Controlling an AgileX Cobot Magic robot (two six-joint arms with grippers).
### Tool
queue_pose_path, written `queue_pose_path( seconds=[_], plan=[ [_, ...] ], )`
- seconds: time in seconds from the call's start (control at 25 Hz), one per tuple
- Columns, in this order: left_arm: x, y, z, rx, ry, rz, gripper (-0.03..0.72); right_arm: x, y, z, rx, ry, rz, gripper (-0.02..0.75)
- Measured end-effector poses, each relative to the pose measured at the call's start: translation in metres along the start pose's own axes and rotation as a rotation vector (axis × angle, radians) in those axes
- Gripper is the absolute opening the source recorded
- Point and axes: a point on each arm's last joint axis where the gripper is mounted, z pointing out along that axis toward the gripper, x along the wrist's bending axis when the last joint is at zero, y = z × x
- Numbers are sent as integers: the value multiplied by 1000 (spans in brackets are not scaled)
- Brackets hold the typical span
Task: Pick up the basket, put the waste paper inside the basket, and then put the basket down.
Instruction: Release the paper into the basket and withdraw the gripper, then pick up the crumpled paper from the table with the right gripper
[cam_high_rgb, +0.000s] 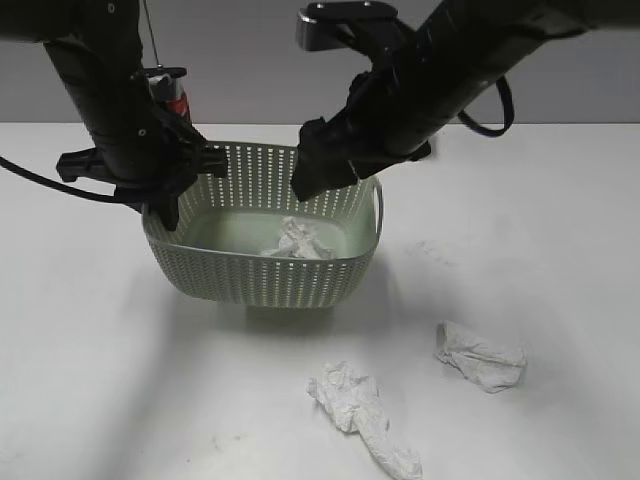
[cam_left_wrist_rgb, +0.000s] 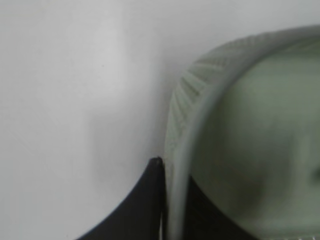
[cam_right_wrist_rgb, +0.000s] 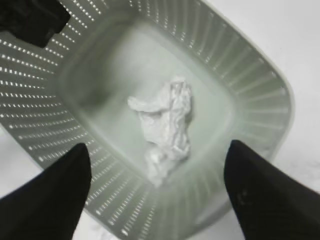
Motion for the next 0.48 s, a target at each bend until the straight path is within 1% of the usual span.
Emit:
queue_pose_path(
  seconds=[0.12, 0.2, 0.32, 0.4, 0.48],
  plan=[
    [0, 0, 0, 0, 0, 0, 5, -5, 1, -30, 9, -57, -42, 610],
    [0, 0, 0, 0, 0, 0, 5, -13, -9, -48, 12, -105, -43, 596],
    [0, 0, 0, 0, 0, 0, 5, -38, -51, -53, 82, -156, 28, 591],
    [0, 0, 0, 0, 0, 0, 5, -55, -95, -43, 159, -182, 100, 591],
    [0, 0, 0, 0, 1, 0, 5, -68, -133, -31, 210, -210, 162, 589]
  ],
)
